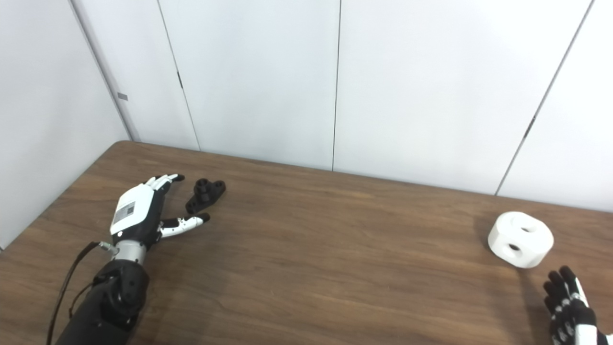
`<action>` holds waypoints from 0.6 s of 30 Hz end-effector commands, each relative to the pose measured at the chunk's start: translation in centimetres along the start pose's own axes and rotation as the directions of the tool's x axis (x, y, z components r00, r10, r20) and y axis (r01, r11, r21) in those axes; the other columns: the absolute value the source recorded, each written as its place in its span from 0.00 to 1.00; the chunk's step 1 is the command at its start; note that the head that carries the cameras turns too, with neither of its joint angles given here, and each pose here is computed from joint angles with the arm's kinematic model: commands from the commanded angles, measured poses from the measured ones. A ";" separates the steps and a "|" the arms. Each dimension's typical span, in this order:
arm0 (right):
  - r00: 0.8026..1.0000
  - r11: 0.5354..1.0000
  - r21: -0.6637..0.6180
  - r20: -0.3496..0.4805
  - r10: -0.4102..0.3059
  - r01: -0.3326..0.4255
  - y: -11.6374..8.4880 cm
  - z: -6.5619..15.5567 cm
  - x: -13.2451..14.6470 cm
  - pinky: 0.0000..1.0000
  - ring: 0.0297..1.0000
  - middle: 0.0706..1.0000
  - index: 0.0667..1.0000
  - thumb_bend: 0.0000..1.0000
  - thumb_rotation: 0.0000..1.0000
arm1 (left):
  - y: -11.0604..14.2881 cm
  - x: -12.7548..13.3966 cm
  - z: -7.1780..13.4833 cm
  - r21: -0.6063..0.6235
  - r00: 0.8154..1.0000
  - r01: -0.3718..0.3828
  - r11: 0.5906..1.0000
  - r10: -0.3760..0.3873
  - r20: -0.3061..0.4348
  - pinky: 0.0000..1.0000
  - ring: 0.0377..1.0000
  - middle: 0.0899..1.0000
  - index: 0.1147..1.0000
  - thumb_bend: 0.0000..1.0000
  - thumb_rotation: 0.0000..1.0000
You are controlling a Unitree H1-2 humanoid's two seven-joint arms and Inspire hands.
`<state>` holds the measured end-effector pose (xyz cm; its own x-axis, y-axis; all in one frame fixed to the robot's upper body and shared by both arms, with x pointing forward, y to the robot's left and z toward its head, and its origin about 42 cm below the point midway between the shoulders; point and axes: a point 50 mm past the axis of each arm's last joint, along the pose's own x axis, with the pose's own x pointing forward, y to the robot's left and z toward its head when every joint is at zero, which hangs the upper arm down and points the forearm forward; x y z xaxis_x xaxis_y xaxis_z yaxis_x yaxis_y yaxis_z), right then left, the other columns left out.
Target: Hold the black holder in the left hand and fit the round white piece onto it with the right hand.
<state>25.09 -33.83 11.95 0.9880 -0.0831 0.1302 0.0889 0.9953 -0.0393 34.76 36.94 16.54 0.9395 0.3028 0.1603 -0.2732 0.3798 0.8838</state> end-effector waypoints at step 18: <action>0.999 1.000 0.023 -0.051 -0.009 0.010 0.2 -1.1 -1.8 1.00 0.95 0.95 0.97 0.62 1.00 | 0.8 5.5 2.3 0.066 0.998 -0.020 0.998 0.024 -0.054 0.98 0.97 0.91 0.79 0.86 0.48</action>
<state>24.68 -33.83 11.90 0.9894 -0.0848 0.1179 0.0900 0.9952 -0.0389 38.78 36.18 16.34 0.9309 0.3580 0.0729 -0.2095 0.3595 0.9093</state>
